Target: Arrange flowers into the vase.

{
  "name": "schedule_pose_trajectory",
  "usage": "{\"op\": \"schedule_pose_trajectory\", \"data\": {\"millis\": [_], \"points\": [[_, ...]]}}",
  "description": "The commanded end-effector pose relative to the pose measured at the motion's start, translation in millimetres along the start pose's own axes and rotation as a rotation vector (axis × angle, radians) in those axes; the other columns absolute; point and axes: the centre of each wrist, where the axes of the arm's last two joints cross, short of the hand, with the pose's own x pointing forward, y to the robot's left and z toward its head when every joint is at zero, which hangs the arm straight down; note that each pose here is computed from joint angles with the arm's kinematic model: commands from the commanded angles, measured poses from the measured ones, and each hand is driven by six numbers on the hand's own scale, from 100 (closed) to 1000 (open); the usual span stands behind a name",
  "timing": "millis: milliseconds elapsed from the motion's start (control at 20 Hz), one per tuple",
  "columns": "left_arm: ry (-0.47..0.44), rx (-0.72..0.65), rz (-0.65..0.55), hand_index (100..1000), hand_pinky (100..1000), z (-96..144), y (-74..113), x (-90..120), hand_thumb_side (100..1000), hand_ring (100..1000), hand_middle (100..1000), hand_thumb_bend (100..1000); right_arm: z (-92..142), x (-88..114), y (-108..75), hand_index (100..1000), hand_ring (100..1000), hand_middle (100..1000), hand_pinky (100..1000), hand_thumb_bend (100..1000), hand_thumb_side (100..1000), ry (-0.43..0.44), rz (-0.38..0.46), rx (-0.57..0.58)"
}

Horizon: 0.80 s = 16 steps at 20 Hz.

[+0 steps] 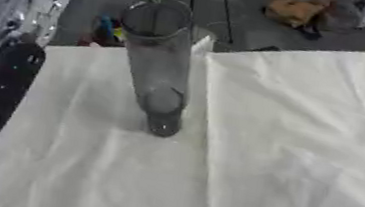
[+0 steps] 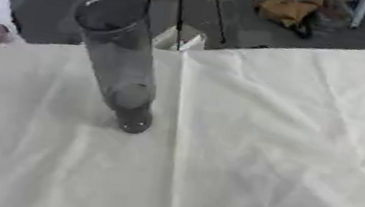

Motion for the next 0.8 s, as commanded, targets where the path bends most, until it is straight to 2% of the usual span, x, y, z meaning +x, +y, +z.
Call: {"op": "schedule_pose_trajectory", "data": {"millis": [50,800], "points": [[-0.033,-0.022,-0.025,125,100,-4,1.0,9,812,100,100,255,-4,7,-3.9,750,813,418,933,100,909,-0.026,0.013,0.007],[0.033,-0.031,-0.051,125,100,5,-1.5,-7,823,100,100,248,-5,7,-3.0,749,812,417,932,100,913,-0.03,0.009,0.0]]}}
